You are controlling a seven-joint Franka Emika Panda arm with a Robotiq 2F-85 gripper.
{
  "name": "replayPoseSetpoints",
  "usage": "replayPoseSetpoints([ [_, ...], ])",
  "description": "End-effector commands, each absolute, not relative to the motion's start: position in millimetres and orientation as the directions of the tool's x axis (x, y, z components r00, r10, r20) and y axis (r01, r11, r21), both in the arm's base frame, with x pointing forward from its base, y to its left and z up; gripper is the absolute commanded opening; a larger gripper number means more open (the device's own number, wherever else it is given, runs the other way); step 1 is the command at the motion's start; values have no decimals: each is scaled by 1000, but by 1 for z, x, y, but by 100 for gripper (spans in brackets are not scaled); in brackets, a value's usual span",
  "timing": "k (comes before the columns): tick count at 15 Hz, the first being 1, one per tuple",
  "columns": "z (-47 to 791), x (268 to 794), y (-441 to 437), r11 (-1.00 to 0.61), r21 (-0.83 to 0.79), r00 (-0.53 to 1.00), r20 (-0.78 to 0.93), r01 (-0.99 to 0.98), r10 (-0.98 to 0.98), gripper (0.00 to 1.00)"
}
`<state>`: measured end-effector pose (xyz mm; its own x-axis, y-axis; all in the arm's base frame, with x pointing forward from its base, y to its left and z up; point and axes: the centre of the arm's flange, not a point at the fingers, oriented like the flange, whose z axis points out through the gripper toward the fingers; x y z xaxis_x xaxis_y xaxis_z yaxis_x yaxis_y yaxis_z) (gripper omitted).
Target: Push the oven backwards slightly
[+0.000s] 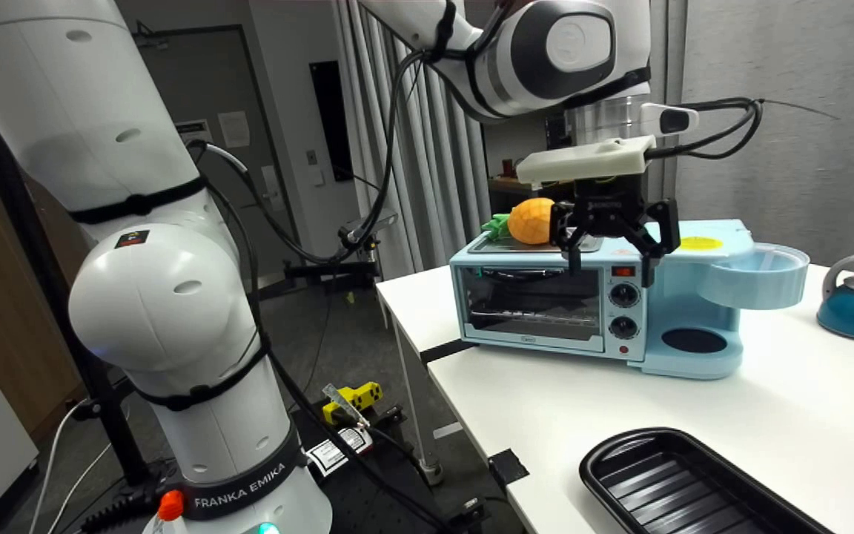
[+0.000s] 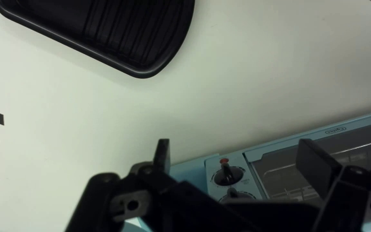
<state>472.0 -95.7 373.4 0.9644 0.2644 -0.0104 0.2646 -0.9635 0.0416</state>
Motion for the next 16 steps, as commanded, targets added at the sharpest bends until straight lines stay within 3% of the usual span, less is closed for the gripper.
replayPoseSetpoints([
  [1,361,489,-94,-953,32,954,-2,300,300,100],
  [2,359,491,-93,-952,32,953,-4,303,303,100],
  [3,357,494,-92,-953,33,953,-1,302,302,75],
  [4,355,496,-91,-952,34,953,-1,304,304,74],
  [13,350,520,-74,-947,62,948,31,315,317,5],
  [16,350,529,-73,-946,61,947,34,318,320,0],
])
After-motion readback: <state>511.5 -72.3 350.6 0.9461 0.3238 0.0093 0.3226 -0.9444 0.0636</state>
